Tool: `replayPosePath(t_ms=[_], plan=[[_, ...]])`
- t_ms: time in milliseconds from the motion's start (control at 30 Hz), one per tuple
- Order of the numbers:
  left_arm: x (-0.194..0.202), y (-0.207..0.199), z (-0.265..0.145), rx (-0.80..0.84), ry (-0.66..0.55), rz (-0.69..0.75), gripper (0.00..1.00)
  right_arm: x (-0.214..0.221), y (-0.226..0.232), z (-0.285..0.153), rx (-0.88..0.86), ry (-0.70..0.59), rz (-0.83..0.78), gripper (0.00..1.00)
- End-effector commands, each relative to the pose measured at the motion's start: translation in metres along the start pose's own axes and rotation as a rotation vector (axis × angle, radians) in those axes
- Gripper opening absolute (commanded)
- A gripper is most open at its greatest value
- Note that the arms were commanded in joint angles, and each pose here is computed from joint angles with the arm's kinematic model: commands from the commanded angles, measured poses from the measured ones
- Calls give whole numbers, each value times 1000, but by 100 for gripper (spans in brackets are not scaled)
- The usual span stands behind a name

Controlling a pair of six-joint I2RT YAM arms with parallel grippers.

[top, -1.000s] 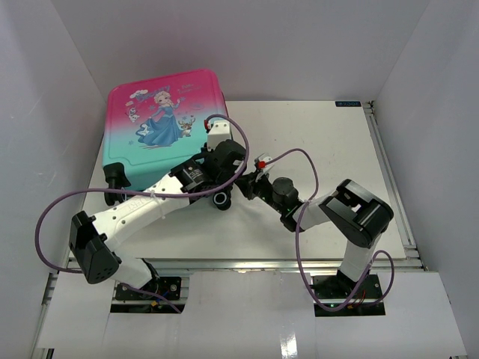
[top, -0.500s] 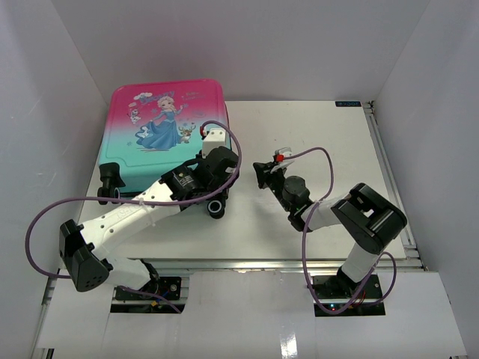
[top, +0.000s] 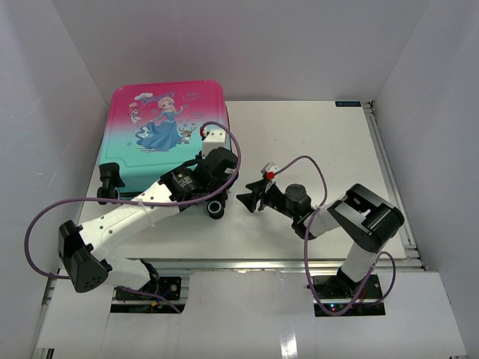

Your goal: Pack the luggage

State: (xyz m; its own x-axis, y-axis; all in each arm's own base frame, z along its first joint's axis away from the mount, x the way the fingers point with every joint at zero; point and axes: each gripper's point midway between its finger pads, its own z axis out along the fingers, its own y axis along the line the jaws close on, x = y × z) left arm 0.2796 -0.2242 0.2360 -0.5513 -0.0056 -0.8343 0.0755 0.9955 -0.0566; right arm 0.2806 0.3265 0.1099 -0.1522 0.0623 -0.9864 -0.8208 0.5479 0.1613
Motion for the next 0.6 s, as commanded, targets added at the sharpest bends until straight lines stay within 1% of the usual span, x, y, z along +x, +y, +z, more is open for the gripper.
replayPosePath(t_ms=[0, 33, 200, 567], plan=[[-69, -9, -31, 77, -198, -128, 0, -74, 37, 5, -181, -303, -99, 65], [-70, -10, -30, 79, -199, -128, 0, -75, 41, 4, -192, -314, -99, 67], [-67, -12, -27, 79, -192, -123, 0, -79, 49, 14, -200, -340, -89, 70], [-75, -14, -30, 87, -208, -116, 0, -99, 50, 35, -154, -401, -85, 72]])
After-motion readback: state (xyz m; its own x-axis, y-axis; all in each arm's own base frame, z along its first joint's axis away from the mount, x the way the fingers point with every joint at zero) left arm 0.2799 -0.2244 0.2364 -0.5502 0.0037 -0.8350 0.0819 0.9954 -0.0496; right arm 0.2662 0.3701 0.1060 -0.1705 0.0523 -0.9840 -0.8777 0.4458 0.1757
